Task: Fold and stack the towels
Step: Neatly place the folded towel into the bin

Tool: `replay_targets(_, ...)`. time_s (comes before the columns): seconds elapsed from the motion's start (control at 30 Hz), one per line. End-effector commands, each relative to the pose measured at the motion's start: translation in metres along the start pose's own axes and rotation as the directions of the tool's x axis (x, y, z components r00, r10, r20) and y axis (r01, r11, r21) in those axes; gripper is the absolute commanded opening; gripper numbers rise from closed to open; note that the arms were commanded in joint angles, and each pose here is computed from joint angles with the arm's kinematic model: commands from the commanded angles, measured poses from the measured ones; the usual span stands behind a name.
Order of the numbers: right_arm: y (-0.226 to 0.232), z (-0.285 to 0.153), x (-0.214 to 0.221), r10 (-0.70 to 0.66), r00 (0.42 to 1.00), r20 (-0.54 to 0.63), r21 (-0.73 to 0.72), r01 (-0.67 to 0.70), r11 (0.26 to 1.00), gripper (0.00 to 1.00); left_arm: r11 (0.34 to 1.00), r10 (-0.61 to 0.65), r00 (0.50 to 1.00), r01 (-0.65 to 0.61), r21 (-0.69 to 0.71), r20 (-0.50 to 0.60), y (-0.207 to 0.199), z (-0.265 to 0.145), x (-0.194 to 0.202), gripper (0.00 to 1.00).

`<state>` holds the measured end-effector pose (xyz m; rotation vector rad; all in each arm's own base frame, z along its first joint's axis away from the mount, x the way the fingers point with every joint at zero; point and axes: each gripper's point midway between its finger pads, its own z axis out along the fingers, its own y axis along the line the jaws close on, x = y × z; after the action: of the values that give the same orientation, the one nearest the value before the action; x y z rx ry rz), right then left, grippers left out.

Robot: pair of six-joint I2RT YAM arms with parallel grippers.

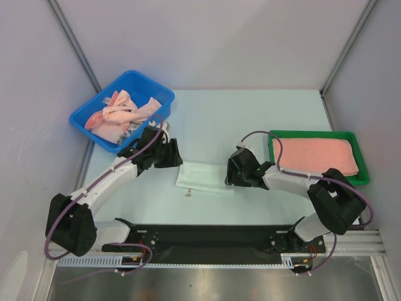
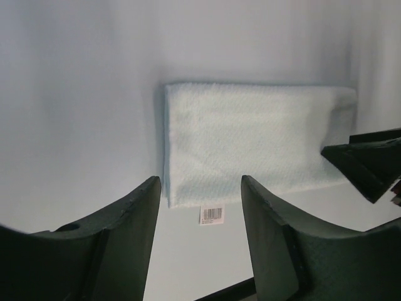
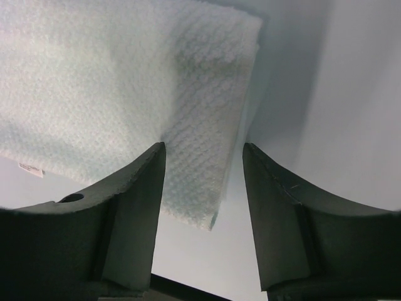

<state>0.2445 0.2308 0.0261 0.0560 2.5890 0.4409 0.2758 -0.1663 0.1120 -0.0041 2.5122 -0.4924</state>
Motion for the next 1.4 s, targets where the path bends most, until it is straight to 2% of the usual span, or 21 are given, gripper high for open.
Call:
replay_targets(0.0, 0.001, 0.006, 0.002, 0.035, 0.999, 0.033, 0.022, -0.036, 0.999, 0.56, 0.998, 0.051, 0.987, -0.048, -0.029, 0.151, -0.003, -0.032, -0.044, 0.6)
replay_targets(0.17, -0.004, 0.016, 0.019, 0.038, 0.999, -0.01, 0.031, -0.038, 0.999, 0.43, 0.994, 0.079, 0.969, -0.06, -0.086, 0.234, 0.004, -0.052, -0.066, 0.61)
replay_targets(0.27, 0.002, 0.018, 0.019, 0.022, 1.0, -0.012, 0.001, -0.022, 1.0, 0.31, 0.993, 0.084, 0.964, -0.06, -0.101, 0.251, 0.008, -0.061, -0.076, 0.61)
replay_targets(0.3, 0.003, 0.018, 0.017, 0.016, 1.0, -0.005, -0.004, -0.016, 1.0, 0.24, 0.993, 0.083, 0.963, -0.057, -0.106, 0.257, 0.009, -0.064, -0.079, 0.61)
replay_targets(0.37, 0.004, 0.017, 0.013, -0.01, 1.0, 0.006, -0.006, 0.01, 1.0, 0.17, 0.989, 0.099, 0.956, -0.064, -0.135, 0.277, 0.014, -0.07, -0.086, 0.62)
replay_targets(0.4, 0.004, 0.014, 0.006, -0.013, 1.0, 0.016, -0.009, 0.013, 1.0, 0.04, 0.987, 0.105, 0.954, -0.064, -0.15, 0.28, 0.017, -0.071, -0.087, 0.62)
replay_targets(0.43, 0.006, 0.011, 0.0, -0.021, 1.0, 0.022, -0.021, 0.021, 1.0, 0.0, 0.983, 0.12, 0.952, -0.075, -0.168, 0.28, 0.021, -0.071, -0.086, 0.62)
replay_targets(0.57, 0.003, -0.012, -0.036, -0.084, 0.996, 0.026, -0.031, 0.085, 0.996, 0.0, 0.969, 0.137, 0.955, -0.074, -0.236, 0.263, 0.038, -0.066, -0.08, 0.63)
replay_targets(0.6, -0.017, -0.02, -0.03, -0.132, 0.99, -0.045, 0.046, 0.134, 0.99, 0.0, 0.968, 0.135, 0.956, -0.072, -0.24, 0.26, 0.039, -0.065, -0.078, 0.63)
replay_targets(0.63, -0.016, -0.026, -0.051, -0.139, 0.99, -0.028, 0.076, 0.141, 0.987, 0.0, 0.968, 0.138, 0.957, -0.076, -0.241, 0.255, 0.04, -0.064, -0.077, 0.63)
replay_targets(0.7, -0.037, -0.036, -0.053, -0.171, 0.981, -0.092, 0.148, 0.183, 0.972, 0.0, 0.968, 0.137, 0.961, -0.079, -0.238, 0.24, 0.04, -0.06, -0.074, 0.63)
replay_targets(0.8, -0.051, -0.046, -0.067, -0.15, 0.981, -0.119, 0.173, 0.17, 0.97, 0.0, 0.967, 0.146, 0.963, -0.09, -0.24, 0.225, 0.041, -0.057, -0.073, 0.63)
replay_targets(1.03, -0.083, -0.102, -0.129, -0.183, 0.981, -0.071, 0.35, 0.196, 0.916, 0.0, 0.97, 0.153, 0.963, -0.103, -0.219, 0.224, 0.039, -0.054, -0.07, 0.65)
replay_targets(1.2, -0.116, -0.131, -0.17, -0.148, 0.989, 0.012, 0.401, 0.13, 0.907, 0.0, 0.983, 0.142, 0.971, -0.115, -0.146, 0.194, 0.028, -0.042, -0.062, 0.65)
replay_targets(1.37, -0.151, -0.142, -0.179, -0.149, 0.988, -0.041, 0.513, 0.149, 0.846, 0.0, 0.985, 0.141, 0.977, -0.123, -0.119, 0.158, 0.023, -0.032, -0.059, 0.65)
